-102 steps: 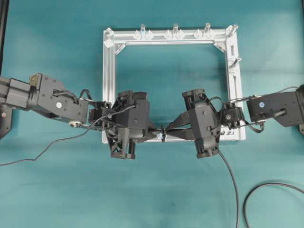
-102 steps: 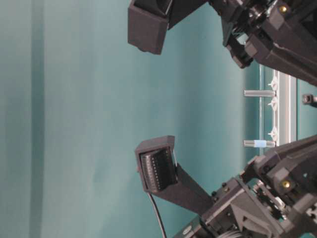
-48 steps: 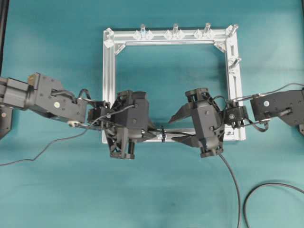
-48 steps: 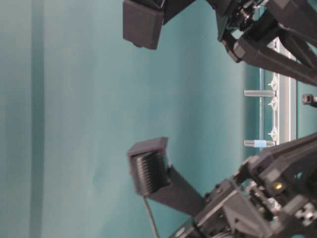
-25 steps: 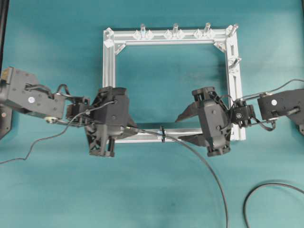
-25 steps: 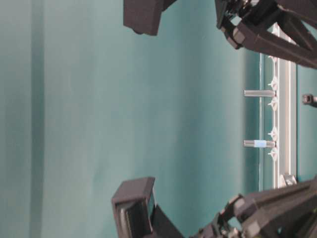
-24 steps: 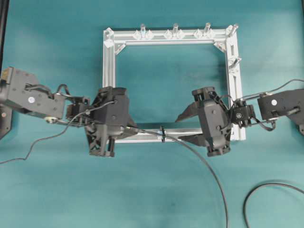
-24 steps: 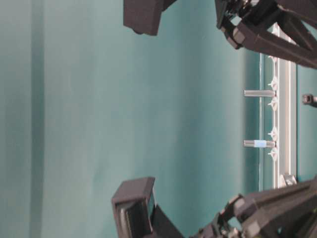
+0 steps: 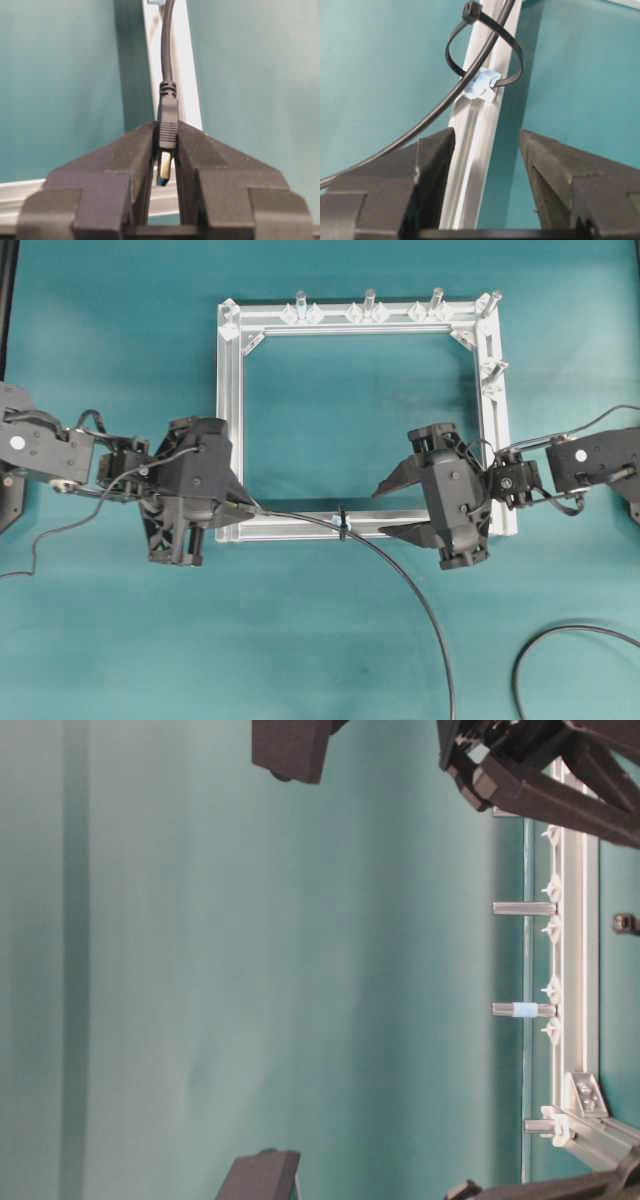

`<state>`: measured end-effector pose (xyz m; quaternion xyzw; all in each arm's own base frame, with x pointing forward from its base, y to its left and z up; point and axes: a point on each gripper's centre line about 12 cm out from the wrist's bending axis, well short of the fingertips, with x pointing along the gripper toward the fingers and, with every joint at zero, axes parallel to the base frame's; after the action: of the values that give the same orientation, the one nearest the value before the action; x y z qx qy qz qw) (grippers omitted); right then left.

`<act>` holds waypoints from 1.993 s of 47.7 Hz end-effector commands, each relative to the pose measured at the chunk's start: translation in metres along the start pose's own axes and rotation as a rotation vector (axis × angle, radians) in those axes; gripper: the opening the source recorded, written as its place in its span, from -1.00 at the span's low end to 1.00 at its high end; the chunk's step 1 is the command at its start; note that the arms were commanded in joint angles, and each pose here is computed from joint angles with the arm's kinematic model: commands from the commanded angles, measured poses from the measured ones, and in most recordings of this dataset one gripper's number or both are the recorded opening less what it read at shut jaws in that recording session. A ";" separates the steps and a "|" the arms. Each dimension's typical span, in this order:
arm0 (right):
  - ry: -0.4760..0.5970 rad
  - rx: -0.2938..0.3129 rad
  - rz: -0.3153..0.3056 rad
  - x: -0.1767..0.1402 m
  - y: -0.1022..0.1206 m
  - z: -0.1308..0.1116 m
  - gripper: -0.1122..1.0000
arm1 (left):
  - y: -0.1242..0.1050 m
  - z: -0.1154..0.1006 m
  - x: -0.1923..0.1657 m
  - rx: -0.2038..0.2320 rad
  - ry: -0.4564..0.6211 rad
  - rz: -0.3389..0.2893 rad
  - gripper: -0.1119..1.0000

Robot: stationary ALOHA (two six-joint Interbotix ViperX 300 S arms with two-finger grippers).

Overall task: Insert the wire through the string loop located in the center.
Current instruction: 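Pull the plug leftward with the left gripper, drawing cable through loop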

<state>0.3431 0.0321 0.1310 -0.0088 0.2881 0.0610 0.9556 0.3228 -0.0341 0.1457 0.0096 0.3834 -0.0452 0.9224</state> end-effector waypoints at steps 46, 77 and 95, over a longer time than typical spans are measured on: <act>-0.037 0.002 -0.002 -0.004 -0.001 0.011 0.23 | 0.000 -0.033 -0.047 -0.090 0.015 -0.004 -0.57; -0.037 0.003 -0.002 -0.004 -0.001 0.011 0.23 | -0.003 -0.046 -0.039 -0.090 0.068 -0.007 -0.57; -0.035 0.003 -0.002 -0.004 -0.001 0.010 0.23 | -0.007 -0.058 -0.025 -0.078 0.126 -0.014 -0.57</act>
<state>0.3431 0.0315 0.1315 -0.0064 0.2875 0.0595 0.9559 0.2611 -0.0343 0.1188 -0.0241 0.4514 -0.0342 0.8913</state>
